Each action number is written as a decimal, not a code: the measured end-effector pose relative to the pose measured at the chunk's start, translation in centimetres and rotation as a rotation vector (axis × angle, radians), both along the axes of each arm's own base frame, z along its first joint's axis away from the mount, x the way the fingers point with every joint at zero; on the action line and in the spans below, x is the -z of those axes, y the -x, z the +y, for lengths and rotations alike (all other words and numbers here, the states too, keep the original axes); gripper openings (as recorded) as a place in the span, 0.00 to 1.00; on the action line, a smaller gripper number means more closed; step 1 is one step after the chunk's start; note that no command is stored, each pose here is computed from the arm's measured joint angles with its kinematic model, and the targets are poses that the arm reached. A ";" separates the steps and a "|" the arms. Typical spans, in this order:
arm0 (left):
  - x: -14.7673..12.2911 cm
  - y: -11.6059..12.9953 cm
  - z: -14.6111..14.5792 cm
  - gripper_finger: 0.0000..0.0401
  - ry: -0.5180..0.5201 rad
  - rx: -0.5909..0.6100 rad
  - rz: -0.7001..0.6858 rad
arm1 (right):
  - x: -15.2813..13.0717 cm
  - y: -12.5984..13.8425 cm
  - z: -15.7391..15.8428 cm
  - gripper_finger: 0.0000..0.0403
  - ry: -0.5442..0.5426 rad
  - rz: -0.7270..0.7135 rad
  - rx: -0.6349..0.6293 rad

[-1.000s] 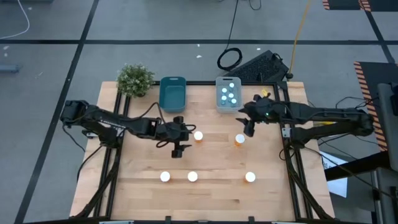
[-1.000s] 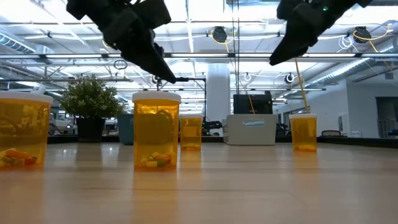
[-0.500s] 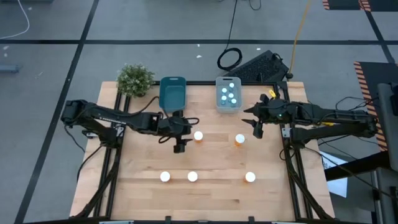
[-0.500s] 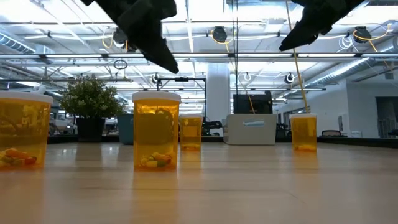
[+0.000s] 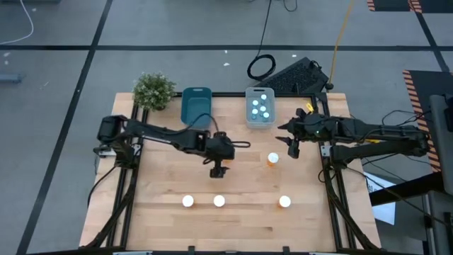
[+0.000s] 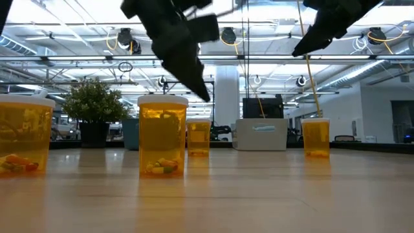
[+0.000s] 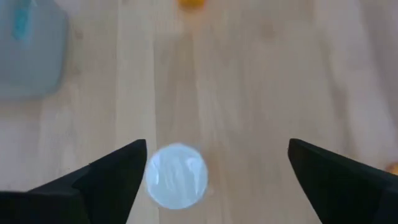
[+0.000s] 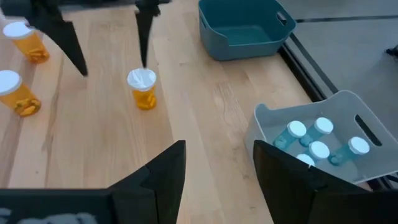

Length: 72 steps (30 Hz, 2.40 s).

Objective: Pick and place medicine bottles into bin by pill shape (circle, oval)
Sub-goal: Put the orange pill bottle into the green bin

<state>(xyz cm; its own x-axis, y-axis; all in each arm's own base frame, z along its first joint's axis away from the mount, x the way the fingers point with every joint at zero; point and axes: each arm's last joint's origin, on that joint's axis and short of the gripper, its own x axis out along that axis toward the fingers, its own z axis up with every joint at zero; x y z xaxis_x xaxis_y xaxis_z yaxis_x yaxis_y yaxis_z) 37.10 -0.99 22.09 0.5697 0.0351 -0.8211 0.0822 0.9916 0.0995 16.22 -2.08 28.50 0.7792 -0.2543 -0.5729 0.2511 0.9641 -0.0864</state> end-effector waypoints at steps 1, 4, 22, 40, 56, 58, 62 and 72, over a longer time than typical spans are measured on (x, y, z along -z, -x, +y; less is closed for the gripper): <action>0.3 -0.2 0.2 0.99 -0.002 -0.006 0.034 | 0.2 0.0 0.0 0.45 -0.001 0.007 0.000; 1.0 -0.7 0.8 0.95 -0.007 -0.024 0.106 | 0.6 0.0 0.0 0.45 -0.006 0.016 0.004; 2.9 -1.3 2.8 0.89 -0.013 -0.051 0.184 | 0.7 0.0 0.0 0.45 -0.032 0.012 0.022; 3.4 -1.3 3.1 0.70 -0.008 -0.051 0.208 | 0.7 0.0 0.0 0.45 -0.032 0.011 0.022; 3.6 -1.5 3.2 0.70 -0.029 -0.051 0.203 | 0.7 0.0 0.0 0.45 -0.032 0.011 0.021; 3.6 -1.5 3.2 0.70 -0.044 -0.056 0.200 | 0.7 0.0 0.0 0.45 -0.032 0.011 0.021; 3.6 -1.5 3.2 0.67 -0.048 -0.057 0.197 | 0.7 0.0 0.0 0.45 -0.032 0.011 0.021; 3.6 -1.5 3.3 0.54 -0.053 -0.052 0.198 | 0.7 0.0 0.0 0.45 -0.032 0.011 0.021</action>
<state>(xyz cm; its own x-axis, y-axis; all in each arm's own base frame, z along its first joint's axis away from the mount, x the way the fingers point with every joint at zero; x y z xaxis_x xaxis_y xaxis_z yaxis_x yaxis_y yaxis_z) 38.61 2.26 18.47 0.3934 0.1066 -0.9132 0.0541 0.9888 0.1387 16.17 -2.07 27.85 0.7673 -0.2521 -0.5897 0.2706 0.9609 -0.0586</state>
